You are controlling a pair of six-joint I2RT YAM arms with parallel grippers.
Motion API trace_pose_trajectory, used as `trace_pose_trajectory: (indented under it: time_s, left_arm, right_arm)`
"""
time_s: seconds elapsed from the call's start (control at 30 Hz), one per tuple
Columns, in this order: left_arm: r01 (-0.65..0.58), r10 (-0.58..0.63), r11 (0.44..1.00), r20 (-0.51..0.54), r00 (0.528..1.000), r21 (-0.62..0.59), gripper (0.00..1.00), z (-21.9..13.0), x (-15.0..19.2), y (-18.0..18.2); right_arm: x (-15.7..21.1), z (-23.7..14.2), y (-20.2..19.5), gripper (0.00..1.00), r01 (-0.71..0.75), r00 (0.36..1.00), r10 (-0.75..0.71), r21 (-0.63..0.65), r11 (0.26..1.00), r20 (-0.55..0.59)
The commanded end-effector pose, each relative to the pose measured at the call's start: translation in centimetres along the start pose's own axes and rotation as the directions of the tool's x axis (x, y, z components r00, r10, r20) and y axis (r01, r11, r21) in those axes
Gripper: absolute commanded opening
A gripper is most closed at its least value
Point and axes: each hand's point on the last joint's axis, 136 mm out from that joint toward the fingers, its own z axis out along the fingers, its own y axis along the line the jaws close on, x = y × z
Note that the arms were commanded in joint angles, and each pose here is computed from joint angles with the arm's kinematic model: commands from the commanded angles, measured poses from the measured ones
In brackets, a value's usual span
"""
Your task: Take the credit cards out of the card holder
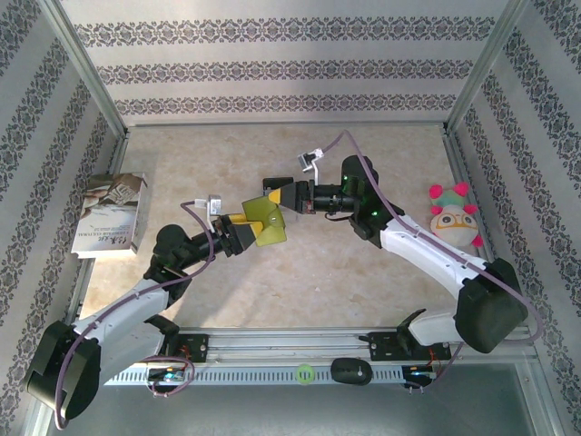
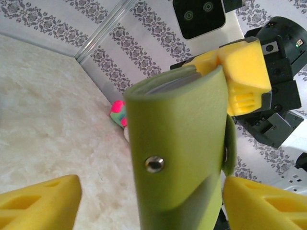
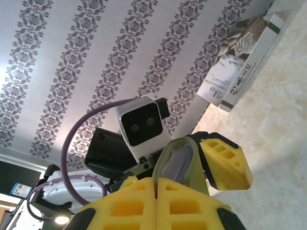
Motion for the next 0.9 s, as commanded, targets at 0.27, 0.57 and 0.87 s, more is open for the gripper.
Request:
trace_pose_trajectory:
  time_s: [0.27,0.57,0.87]
  left_arm:
    - [-0.013,0.009,0.992,0.029,1.0,0.124,0.23,0.2,-1.2,-2.8]
    - [0.02,-0.021,0.999,-0.033,0.999,-0.043,0.0,1.6,0.7,-0.9]
    - [0.09,-0.153,0.892,-0.109,0.982,-0.442,0.0,3.8,4.5,6.2]
  right_arm:
    - [-0.7,1.1,-0.4,0.0,0.001,1.0,-0.001,0.003,1.0,0.025]
    - [0.1,-4.2,-9.0,0.4,-0.062,0.988,-0.006,0.426,0.902,0.155]
    - [3.1,-8.4,-12.8,0.54,0.057,0.982,-0.172,0.746,0.664,0.077]
